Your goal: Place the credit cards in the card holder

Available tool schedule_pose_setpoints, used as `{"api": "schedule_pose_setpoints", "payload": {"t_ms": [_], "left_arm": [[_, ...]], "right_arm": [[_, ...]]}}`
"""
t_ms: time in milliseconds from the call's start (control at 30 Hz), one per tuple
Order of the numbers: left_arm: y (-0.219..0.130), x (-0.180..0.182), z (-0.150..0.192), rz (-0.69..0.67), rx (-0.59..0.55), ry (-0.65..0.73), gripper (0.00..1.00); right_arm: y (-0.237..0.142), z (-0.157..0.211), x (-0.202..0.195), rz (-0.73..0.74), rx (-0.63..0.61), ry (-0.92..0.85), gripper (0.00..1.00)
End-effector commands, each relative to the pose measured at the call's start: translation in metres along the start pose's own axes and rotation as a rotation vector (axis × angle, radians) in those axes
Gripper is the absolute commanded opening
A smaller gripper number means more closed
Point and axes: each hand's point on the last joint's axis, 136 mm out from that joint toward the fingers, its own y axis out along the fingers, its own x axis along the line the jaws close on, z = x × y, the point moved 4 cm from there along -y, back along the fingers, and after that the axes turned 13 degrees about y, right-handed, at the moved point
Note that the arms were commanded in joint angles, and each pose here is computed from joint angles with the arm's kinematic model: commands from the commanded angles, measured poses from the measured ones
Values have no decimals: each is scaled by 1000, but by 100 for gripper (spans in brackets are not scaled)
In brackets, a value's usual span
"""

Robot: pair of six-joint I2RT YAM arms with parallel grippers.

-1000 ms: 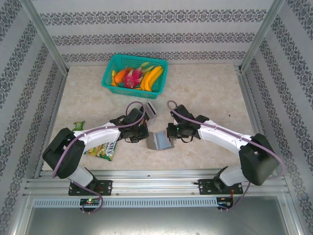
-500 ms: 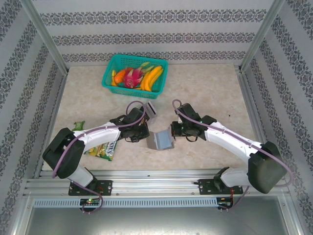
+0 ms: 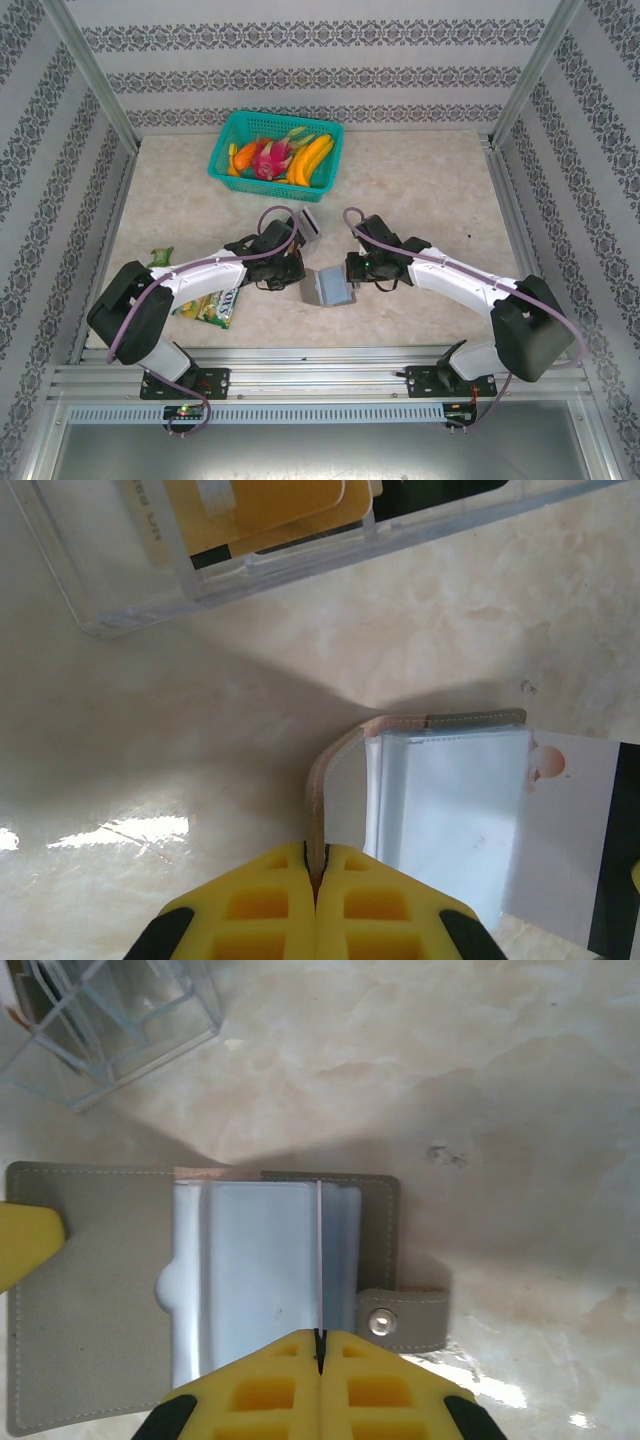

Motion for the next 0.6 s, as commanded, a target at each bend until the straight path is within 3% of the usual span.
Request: {"api": "schedule_pose_setpoints", "payload": {"t_ms": [0, 567], "left_arm": [[1, -6, -4, 12, -3, 19, 0], [7, 2, -3, 15, -18, -10, 0]], "right_arm": [[7, 5, 8, -28, 21, 3, 0], [11, 12, 50, -227, 86, 52, 0]]}}
